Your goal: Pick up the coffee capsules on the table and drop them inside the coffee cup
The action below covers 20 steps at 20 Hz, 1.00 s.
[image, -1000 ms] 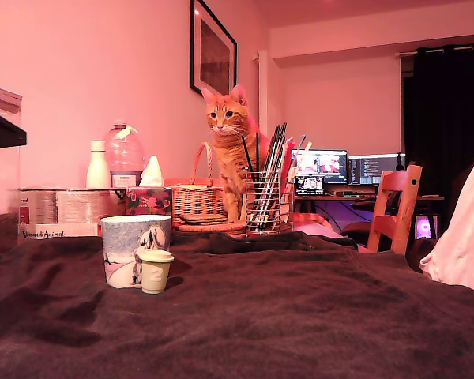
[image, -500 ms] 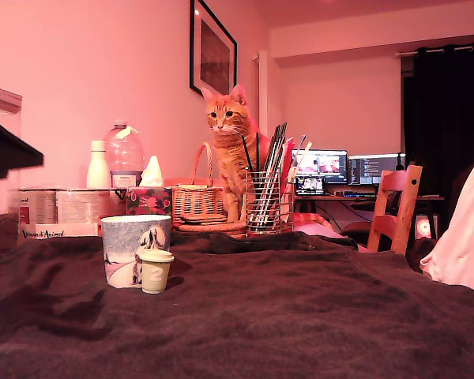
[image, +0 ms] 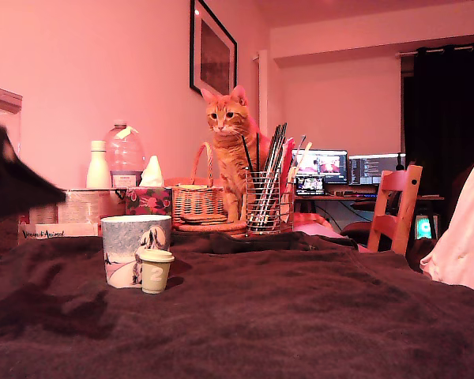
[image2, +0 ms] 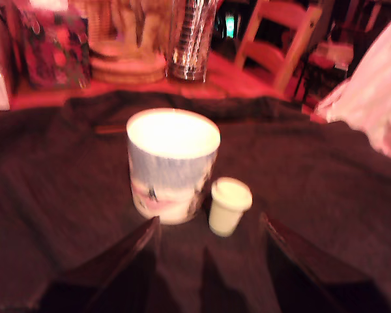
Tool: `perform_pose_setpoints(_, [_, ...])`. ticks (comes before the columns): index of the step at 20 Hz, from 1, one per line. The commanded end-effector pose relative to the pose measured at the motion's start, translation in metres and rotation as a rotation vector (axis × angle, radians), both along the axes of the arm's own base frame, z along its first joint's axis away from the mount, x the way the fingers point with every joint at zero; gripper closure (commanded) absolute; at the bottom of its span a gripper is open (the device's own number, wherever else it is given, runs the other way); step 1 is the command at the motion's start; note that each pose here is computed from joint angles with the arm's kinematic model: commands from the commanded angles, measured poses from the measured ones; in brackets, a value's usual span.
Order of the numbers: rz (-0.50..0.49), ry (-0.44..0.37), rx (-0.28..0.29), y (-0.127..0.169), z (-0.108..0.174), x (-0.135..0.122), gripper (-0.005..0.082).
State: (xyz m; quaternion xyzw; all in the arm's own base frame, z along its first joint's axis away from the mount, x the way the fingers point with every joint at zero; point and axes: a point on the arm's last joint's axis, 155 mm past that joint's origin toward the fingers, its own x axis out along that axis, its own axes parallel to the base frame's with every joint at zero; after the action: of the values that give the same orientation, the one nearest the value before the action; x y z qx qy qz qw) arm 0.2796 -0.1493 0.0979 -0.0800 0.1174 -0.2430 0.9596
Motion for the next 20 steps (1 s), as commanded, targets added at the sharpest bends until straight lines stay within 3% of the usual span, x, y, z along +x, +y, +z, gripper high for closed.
perform_pose_setpoints(1, [-0.02,0.007,0.012,-0.005,-0.008,-0.003,0.0324])
perform_pose_setpoints(8, [-0.129,0.02,0.066,-0.035,-0.022,-0.001,0.0324])
perform_pose_setpoints(11, [-0.171,0.029,0.118,-0.047,-0.029,0.004,0.0324])
perform_pose_setpoints(20, [-0.187,0.079,0.191,-0.067,-0.053,0.037,0.0324])
